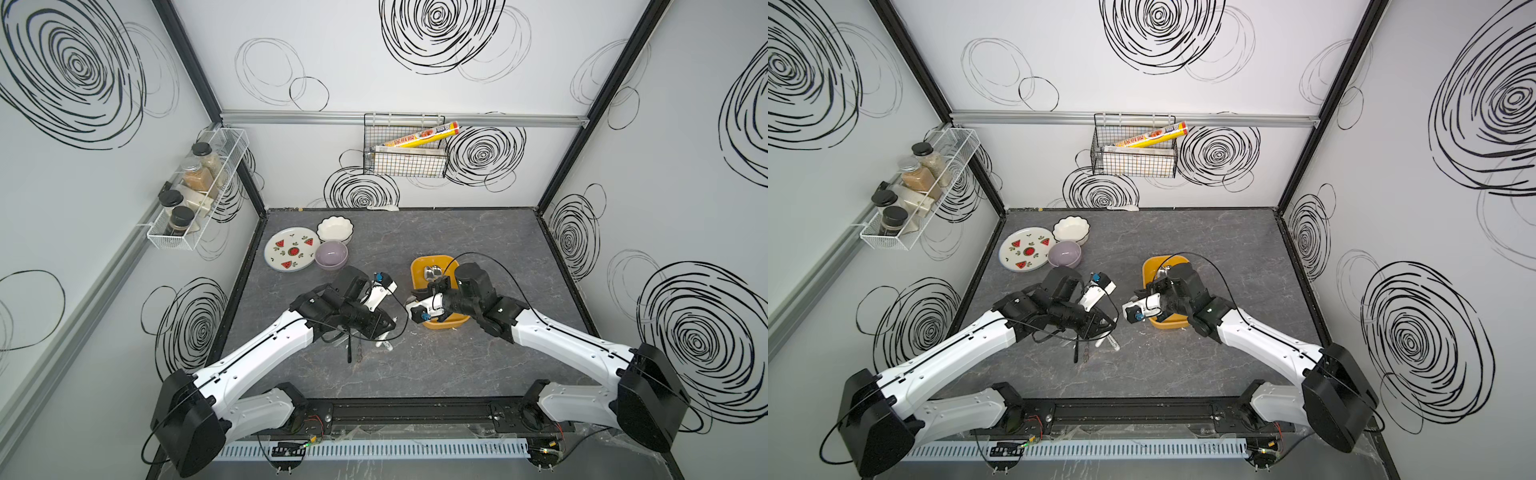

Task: Put the spoon into the storage box
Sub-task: Place the spoon in the storage box.

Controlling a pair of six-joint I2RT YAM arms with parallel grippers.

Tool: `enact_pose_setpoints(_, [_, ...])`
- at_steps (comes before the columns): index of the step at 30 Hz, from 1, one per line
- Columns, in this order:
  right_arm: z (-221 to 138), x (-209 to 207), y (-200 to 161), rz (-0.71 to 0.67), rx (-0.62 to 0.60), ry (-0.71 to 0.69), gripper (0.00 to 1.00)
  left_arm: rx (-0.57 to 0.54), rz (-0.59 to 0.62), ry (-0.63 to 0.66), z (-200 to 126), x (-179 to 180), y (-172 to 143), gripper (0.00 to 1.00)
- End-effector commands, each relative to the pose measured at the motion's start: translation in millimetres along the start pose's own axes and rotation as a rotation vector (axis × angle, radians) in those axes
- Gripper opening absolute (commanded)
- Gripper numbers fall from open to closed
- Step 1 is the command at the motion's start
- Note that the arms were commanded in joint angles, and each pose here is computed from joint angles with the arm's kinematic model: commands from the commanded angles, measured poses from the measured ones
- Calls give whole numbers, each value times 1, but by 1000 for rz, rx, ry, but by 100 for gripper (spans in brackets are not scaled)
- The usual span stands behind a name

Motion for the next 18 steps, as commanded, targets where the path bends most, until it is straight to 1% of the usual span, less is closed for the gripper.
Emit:
enact_pose_setpoints(1, [-4,-8,12,70,-18,42,0,-65,18,99,-9,6,16,39])
enact_pose_setpoints(2, [-4,-5,13,97,0,102,0,-75,15,140,-12,10,17,47])
enact_pose_setpoints(3, [-4,-3,12,133,24,157,0,-83,17,164,-14,12,17,51])
enact_pose_setpoints(4, [-3,-4,12,170,44,186,0,-94,22,174,-16,12,19,52])
enact_pose_setpoints(7, [-3,1,12,258,87,292,0,-118,45,192,-19,9,19,53])
enact_pose_setpoints(11, [-2,1,16,318,104,364,0,-108,77,225,-15,1,16,53])
enact_pose_setpoints(15, [-2,4,11,343,156,398,0,-110,136,384,-15,-3,13,52])
enact_pose_setpoints(18, [-3,4,12,346,150,401,0,-113,155,463,-20,1,13,52])
Point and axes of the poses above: each gripper's point midway between its finger pads, its own z axis out along the fingers, its own x axis along the line the jaws close on, y = z × x, the point moved 5 cm from there along -z, back along the fingers, and after that the axes turned 3 degrees about z, right-handed, at the moved point
